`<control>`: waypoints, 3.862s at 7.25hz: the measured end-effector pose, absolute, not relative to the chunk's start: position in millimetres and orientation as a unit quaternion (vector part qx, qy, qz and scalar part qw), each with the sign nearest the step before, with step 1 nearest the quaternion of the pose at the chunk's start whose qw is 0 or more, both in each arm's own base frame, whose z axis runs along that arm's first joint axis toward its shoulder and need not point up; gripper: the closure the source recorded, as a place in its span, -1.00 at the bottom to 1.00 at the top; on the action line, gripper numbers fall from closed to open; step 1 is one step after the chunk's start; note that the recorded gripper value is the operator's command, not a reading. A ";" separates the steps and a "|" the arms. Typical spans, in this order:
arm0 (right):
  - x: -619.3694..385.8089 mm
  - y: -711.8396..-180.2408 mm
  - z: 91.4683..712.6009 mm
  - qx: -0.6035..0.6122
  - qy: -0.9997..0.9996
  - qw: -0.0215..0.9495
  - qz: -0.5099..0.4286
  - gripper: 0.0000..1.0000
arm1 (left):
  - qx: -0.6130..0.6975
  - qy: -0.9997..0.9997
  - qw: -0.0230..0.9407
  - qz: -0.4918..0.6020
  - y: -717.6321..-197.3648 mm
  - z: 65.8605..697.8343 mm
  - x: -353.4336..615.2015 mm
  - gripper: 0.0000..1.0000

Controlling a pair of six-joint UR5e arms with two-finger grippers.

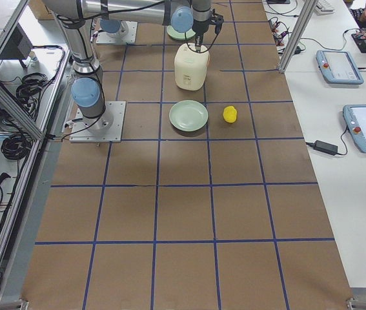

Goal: Press rice cooker button
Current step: 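Move the right gripper down toward the green button on the rice cooker lid, then press the green lid button down with the closed right gripper, then lift the right gripper away from the cooker as the lid pops open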

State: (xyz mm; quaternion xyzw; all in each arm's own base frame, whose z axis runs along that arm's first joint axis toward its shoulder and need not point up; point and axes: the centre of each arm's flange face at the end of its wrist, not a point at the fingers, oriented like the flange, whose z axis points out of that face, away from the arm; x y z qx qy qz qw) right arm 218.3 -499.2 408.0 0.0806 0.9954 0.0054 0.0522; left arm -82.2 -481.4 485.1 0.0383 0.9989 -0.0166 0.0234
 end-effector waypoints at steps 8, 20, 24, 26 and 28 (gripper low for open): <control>218.7 -478.7 370.5 0.078 0.995 0.047 0.047 0.76 | 0.038 0.999 0.023 -0.016 -481.4 485.0 -82.2 -1.00; 218.0 -472.7 356.8 0.077 0.994 0.045 0.055 0.67 | 0.039 0.999 0.023 -0.016 -481.4 484.9 -82.2 -1.00; 214.6 -473.1 376.2 0.089 0.994 0.036 0.050 0.66 | 0.038 0.999 0.023 -0.017 -481.3 485.1 -82.2 -1.00; 208.4 -491.9 416.6 0.094 0.995 0.016 0.042 0.66 | 0.038 0.999 0.023 -0.016 -481.4 485.0 -82.2 -1.00; 202.5 -523.2 448.3 0.089 0.995 -0.018 0.043 0.64 | 0.038 0.999 0.023 -0.016 -481.4 484.9 -82.2 -1.00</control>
